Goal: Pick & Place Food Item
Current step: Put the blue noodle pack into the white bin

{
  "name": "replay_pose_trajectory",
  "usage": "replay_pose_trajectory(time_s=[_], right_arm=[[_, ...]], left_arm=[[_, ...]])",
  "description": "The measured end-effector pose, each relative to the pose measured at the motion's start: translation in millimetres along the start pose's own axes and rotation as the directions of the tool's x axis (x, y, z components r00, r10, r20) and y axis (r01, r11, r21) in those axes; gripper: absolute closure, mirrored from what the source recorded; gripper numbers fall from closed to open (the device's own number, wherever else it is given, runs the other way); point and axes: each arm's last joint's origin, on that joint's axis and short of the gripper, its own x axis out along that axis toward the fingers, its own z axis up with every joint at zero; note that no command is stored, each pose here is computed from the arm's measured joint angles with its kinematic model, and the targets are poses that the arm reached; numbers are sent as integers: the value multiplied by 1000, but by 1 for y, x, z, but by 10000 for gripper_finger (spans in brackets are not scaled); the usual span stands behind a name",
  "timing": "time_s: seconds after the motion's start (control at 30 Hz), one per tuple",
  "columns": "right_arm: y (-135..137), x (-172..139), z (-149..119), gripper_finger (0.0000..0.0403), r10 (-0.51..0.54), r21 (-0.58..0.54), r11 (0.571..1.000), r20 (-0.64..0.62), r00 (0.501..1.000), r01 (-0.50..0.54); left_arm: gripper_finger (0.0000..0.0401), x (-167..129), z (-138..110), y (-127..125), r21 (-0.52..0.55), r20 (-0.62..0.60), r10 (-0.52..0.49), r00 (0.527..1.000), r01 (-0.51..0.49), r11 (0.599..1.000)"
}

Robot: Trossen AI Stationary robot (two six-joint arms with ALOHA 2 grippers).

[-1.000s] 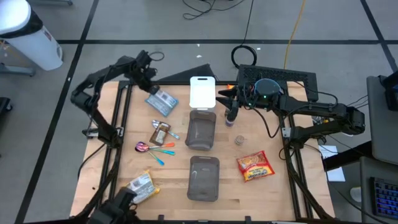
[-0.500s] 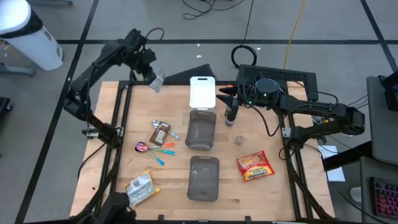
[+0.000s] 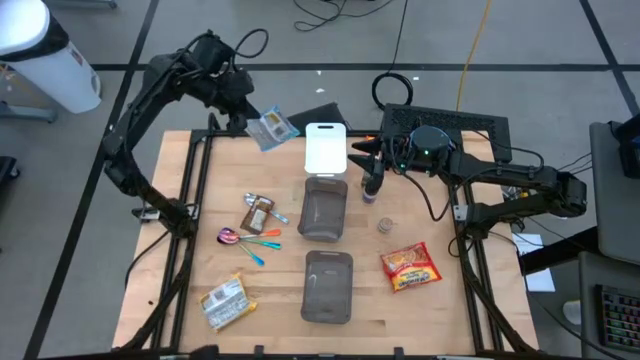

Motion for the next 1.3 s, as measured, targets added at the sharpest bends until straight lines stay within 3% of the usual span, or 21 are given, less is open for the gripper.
replay_pose_trajectory(time_s=[0.2, 0.4, 0.73, 1.17, 1.3], right_arm=[[-5, -2, 9, 206, 83, 17, 996, 46, 995, -84], [-13, -3, 17, 206, 192, 24, 981, 76, 978, -194], [-18, 31, 11, 206, 433, 143, 894, -36, 901, -424], [-21, 71, 23, 206, 557, 146, 827, -82, 827, -542], [-22, 74, 28, 206, 558, 123, 828, -76, 827, -547]], left_arm=[[401, -9, 17, -34, 56, 45, -47, 998, 44, 997], [401, 12, 34, -58, 72, -17, -131, 991, 132, 989], [401, 52, 57, -76, 127, -98, -204, 974, 215, 968], [401, 60, 60, -105, 102, -124, -290, 949, 303, 948], [401, 61, 60, -113, 92, -133, -307, 942, 320, 943]])
